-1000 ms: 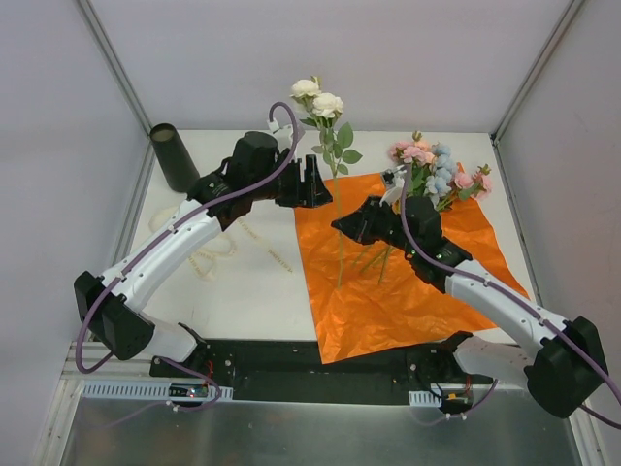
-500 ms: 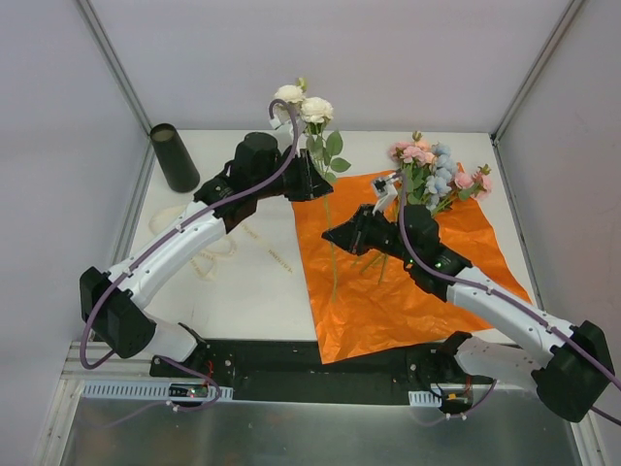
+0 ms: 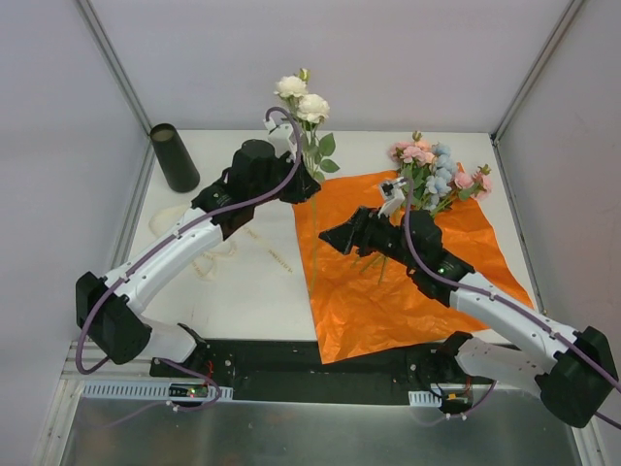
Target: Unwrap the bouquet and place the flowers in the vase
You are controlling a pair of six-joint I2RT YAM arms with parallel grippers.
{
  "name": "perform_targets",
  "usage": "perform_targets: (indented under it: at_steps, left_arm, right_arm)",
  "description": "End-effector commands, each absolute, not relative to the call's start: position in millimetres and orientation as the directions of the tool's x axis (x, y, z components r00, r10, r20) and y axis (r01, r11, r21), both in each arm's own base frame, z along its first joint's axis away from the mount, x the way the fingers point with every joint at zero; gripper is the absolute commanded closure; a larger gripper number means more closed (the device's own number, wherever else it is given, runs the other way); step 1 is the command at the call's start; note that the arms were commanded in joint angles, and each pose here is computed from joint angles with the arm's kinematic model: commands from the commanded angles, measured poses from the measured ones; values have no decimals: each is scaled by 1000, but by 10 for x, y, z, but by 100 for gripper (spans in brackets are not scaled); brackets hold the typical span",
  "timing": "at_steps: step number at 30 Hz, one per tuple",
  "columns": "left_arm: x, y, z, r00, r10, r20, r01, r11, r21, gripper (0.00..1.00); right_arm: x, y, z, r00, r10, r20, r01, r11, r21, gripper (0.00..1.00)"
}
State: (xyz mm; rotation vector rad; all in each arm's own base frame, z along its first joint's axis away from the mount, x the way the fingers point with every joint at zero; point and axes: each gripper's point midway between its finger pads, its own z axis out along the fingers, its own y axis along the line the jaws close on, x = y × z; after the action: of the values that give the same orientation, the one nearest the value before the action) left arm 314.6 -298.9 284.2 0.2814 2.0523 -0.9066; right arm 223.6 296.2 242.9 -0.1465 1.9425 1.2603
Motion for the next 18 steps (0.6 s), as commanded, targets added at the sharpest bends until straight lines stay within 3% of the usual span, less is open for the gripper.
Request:
perform_targets:
  at_steps: [1, 2, 6, 8, 13, 18]
  left_arm:
    - [3566, -2435, 3279, -340, -120, -933, 400, 879, -259, 100]
    - [3675, -2322, 3283, -314, -103, -944, 355, 909, -217, 100]
    - [4138, -1777, 3520, -180, 42, -983, 148, 989, 15, 100]
    - [4333, -1452, 3769, -122, 60, -991, 37, 998, 56, 100]
    - [4612, -673, 4641, 219, 67, -973, -182, 983, 26, 100]
    - [4760, -37, 5229, 393, 184, -901, -414, 910, 5, 100]
  right_arm:
    - [2286, 2824, 2643, -580, 386, -717, -516, 508, 690, 8]
    - [2292, 2803, 2625, -575, 389, -720, -511, 517, 687, 1]
    - [2277, 2733, 2649, -569, 392, -723, -496, 537, 682, 1]
    - [2218, 2719, 2719, -582, 381, -718, -499, 530, 686, 1]
    - [2069, 2643, 2979, -565, 397, -723, -536, 489, 688, 1]
    - [1932, 2582, 3227, -547, 414, -728, -578, 442, 686, 1]
